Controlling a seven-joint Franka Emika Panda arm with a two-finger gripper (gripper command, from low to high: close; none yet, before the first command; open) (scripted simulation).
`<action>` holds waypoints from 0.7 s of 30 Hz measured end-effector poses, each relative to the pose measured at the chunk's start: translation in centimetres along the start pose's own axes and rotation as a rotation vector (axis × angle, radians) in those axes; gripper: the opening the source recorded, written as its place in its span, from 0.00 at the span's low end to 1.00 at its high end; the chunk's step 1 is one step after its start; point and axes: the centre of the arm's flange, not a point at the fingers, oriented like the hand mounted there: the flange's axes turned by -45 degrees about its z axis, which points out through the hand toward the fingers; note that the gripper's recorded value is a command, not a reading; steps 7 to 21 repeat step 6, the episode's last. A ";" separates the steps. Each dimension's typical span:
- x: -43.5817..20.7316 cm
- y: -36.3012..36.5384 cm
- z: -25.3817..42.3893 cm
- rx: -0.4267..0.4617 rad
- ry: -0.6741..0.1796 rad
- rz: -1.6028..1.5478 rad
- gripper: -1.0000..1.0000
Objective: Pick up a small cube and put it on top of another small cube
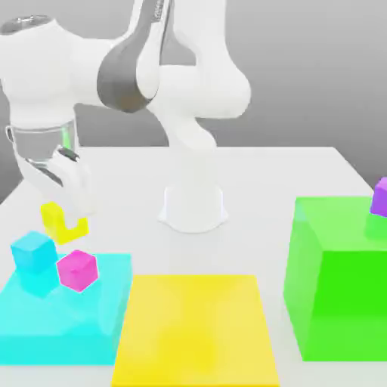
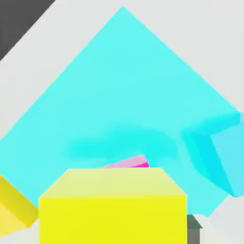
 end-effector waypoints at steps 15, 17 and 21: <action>-0.2 0.1 3.5 -0.002 0.001 0.001 1.00; -0.2 0.1 3.5 -0.002 0.001 0.001 1.00; -0.2 0.1 3.5 -0.002 0.001 0.001 1.00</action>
